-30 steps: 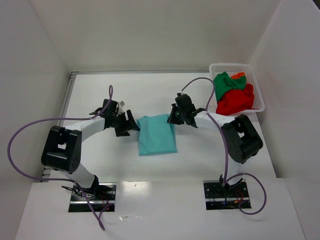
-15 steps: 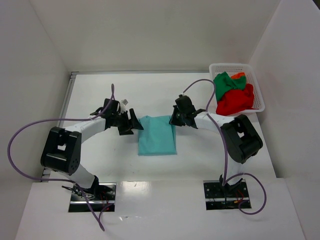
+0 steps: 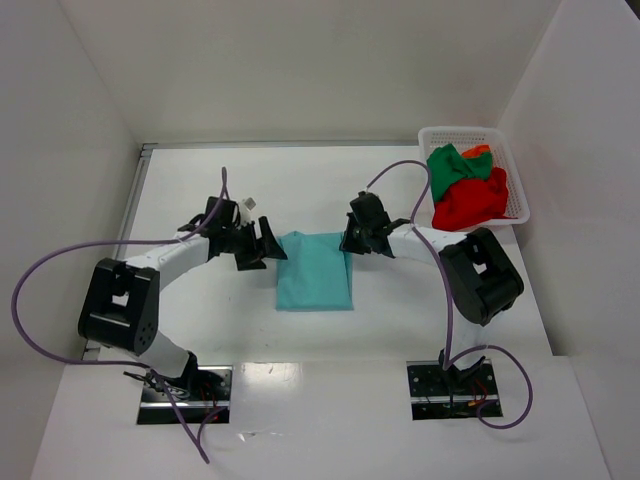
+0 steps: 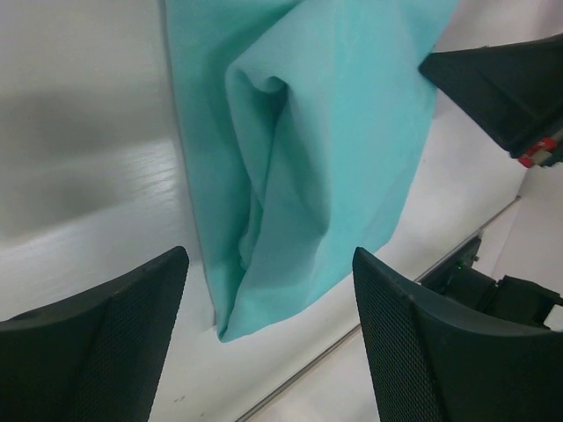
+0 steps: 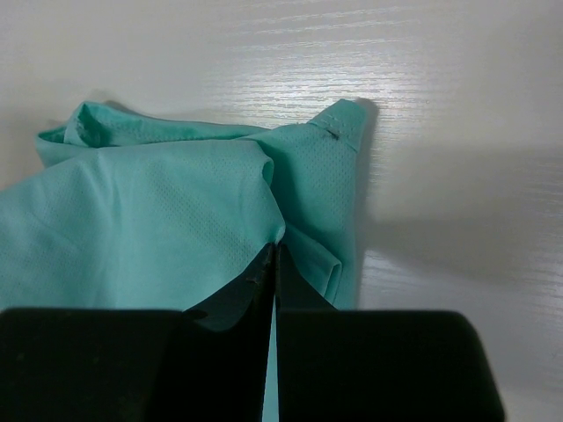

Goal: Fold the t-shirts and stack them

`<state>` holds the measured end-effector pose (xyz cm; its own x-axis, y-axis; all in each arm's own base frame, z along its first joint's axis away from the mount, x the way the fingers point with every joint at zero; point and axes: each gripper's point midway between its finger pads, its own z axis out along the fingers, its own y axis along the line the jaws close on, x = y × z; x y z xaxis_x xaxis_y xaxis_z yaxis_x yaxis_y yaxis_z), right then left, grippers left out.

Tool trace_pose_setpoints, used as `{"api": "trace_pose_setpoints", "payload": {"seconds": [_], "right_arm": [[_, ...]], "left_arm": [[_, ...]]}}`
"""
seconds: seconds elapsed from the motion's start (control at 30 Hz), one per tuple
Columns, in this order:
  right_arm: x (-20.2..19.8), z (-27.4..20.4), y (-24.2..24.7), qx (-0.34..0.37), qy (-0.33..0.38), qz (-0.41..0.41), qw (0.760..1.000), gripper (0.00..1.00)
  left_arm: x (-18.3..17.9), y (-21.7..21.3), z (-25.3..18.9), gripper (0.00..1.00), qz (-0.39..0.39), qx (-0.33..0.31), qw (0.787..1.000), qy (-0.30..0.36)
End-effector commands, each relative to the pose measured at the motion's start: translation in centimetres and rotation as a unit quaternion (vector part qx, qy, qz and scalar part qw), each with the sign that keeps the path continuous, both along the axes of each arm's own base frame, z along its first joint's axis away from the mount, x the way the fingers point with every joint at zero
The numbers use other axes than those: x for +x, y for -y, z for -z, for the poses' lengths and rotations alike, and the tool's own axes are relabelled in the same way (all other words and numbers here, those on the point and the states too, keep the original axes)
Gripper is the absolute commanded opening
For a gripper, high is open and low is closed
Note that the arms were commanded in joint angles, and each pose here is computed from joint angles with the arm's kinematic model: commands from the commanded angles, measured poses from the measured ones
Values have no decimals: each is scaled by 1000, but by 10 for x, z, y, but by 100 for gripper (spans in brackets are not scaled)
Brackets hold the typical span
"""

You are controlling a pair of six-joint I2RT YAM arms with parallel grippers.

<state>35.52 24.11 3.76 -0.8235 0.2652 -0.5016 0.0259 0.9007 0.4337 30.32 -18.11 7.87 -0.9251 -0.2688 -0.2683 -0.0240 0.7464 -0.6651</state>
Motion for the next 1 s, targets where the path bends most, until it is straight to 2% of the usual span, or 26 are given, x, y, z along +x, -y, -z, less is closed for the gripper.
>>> {"api": "trace_pose_setpoints", "payload": {"seconds": [0.0, 0.17, 0.3, 0.67, 0.97], "right_arm": [[1, 5, 7, -10, -1, 14, 1000, 5], [0, 7, 7, -10, -1, 14, 1000, 5], [1, 8, 5, -7, -3, 11, 1000, 5], [0, 10, 7, -13, -5, 14, 1000, 5], [1, 14, 7, -18, -8, 11, 1000, 5]], "left_arm": [[-1, -4, 14, 84, 4, 26, 1000, -5], [8, -2, 21, 92, 7, 42, 999, 16], [16, 1, 30, 93, 10, 70, 997, 19], [14, 17, 60, 93, 10, 101, 995, -1], [5, 23, 79, 88, 6, 101, 994, -32]]}}
